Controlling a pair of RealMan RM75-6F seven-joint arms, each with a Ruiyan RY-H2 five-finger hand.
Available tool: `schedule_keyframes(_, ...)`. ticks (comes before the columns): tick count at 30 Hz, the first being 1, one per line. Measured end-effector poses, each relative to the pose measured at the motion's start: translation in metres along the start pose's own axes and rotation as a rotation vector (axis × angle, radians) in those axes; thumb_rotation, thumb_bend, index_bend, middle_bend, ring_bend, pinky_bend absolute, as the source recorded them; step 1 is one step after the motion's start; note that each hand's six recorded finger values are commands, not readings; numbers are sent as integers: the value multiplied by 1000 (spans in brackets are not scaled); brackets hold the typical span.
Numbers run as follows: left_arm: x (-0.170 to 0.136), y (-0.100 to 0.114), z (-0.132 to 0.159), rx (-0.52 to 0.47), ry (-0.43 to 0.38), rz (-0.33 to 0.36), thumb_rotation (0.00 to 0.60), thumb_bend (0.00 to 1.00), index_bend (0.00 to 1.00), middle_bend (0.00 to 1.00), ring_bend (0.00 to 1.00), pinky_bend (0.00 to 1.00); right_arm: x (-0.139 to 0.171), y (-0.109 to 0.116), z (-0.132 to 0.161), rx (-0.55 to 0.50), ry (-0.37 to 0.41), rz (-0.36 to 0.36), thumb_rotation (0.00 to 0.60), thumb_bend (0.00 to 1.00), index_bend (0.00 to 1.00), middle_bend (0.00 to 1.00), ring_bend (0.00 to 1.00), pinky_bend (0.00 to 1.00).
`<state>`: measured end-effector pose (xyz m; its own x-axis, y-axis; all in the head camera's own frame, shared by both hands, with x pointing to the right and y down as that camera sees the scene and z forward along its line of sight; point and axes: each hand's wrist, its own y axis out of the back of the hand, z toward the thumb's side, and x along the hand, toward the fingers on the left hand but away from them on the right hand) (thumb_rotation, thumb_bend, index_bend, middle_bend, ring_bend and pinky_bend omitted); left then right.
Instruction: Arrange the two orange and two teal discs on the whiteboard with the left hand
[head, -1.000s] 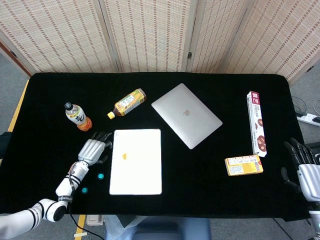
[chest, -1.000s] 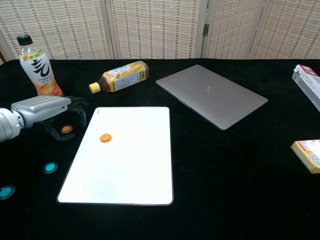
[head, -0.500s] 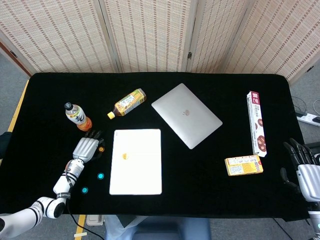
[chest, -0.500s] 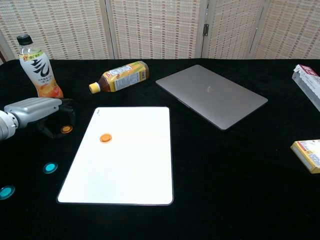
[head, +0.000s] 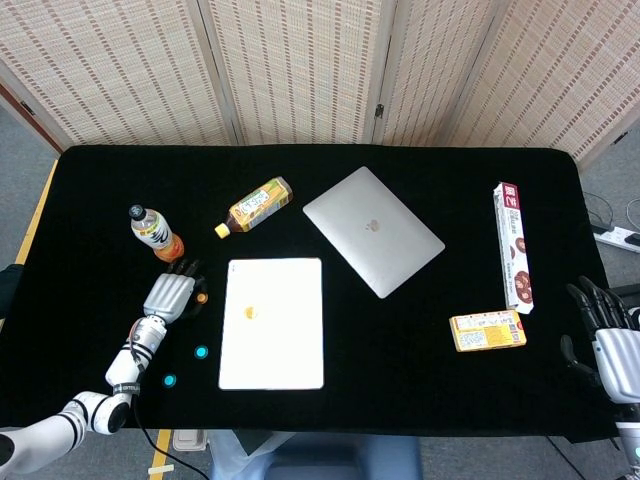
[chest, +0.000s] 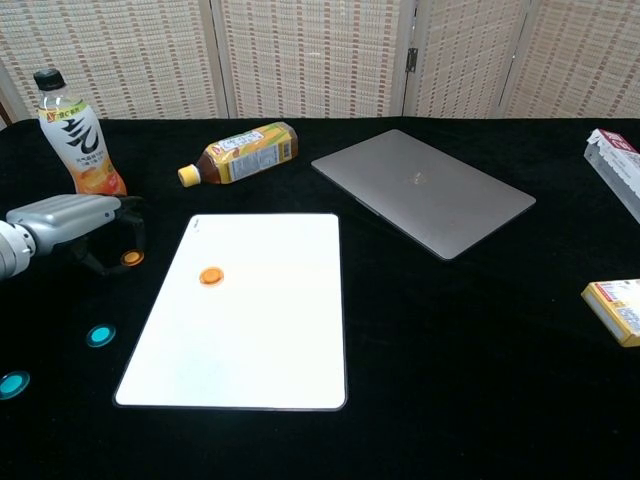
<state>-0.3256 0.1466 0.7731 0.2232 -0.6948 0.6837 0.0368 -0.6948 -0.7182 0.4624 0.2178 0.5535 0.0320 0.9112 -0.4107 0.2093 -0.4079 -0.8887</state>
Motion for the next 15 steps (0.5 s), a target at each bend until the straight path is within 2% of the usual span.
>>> schedule_keyframes(8, -5, 11, 11, -4, -42, 28, 600, 429, 523, 106, 0, 0, 1, 0, 0, -2, -1, -3, 600, 578, 0, 0, 0, 0)
schedule_keyframes(15, -11, 26, 45, -43, -131, 45, 600, 429, 523, 106, 0, 0, 1, 0, -2, -3, -2, -3, 600, 578, 0, 0, 0, 0)
